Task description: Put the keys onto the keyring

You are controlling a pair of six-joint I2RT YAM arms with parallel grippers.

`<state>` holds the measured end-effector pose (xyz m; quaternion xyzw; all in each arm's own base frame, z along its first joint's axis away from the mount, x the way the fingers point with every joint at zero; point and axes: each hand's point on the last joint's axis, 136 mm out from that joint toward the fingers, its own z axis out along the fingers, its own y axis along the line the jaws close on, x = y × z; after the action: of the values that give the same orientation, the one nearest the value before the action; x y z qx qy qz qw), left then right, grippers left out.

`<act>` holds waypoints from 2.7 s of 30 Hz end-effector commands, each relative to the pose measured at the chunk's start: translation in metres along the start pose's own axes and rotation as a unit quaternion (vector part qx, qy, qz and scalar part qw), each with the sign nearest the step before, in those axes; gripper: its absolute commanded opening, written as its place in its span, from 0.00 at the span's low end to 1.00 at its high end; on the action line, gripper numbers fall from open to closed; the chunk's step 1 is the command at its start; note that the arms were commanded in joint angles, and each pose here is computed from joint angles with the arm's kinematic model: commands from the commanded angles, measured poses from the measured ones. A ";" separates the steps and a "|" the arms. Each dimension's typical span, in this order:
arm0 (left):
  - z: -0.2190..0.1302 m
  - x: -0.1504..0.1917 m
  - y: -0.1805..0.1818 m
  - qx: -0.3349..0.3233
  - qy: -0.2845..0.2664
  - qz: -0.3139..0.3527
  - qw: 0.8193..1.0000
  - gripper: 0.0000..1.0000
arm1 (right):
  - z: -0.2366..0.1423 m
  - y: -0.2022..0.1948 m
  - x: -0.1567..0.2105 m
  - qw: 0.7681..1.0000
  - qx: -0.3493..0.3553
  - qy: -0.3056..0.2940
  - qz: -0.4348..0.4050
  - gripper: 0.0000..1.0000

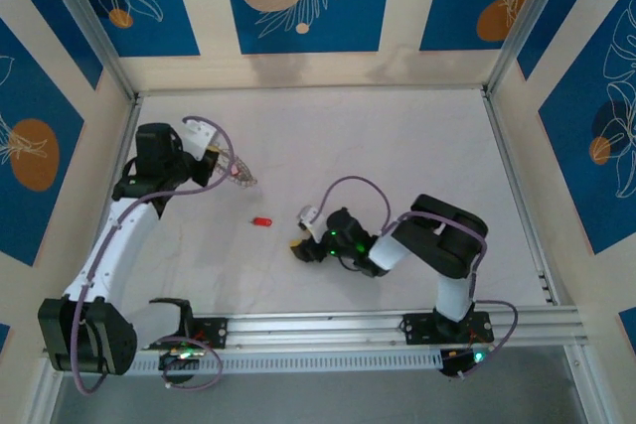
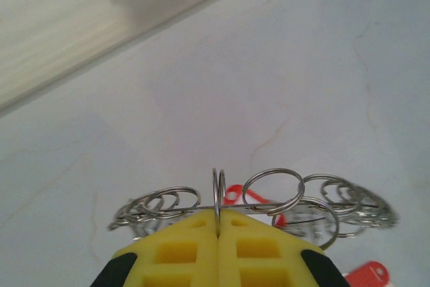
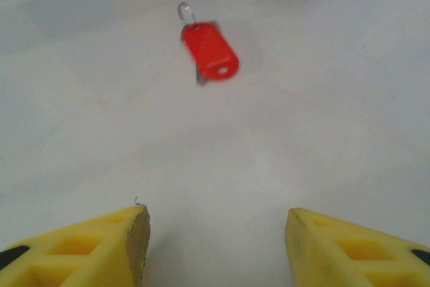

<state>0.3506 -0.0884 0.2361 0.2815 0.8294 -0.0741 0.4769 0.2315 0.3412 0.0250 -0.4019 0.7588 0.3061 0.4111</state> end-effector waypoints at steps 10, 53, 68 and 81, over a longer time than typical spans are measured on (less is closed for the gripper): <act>-0.024 -0.004 -0.019 -0.012 -0.027 0.062 0.998 0.00 | 0.040 0.040 -0.069 0.969 -0.170 -0.070 -0.164 0.46; -0.029 0.020 0.006 -0.090 0.028 0.063 0.994 0.00 | 0.065 0.056 -0.025 0.960 -0.247 0.063 -0.115 0.26; -0.022 0.018 -0.009 -0.045 0.010 0.063 0.997 0.00 | -0.032 0.059 0.008 0.965 -0.225 0.022 -0.131 0.39; -0.017 0.024 -0.019 -0.013 0.018 0.061 0.998 0.00 | -0.049 0.059 -0.025 0.947 -0.290 0.081 -0.110 0.45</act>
<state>0.3201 -0.0820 0.2208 0.3131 0.8284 -0.0153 0.4641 0.1750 0.3446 0.0631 -0.6024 0.6194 0.4104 0.2916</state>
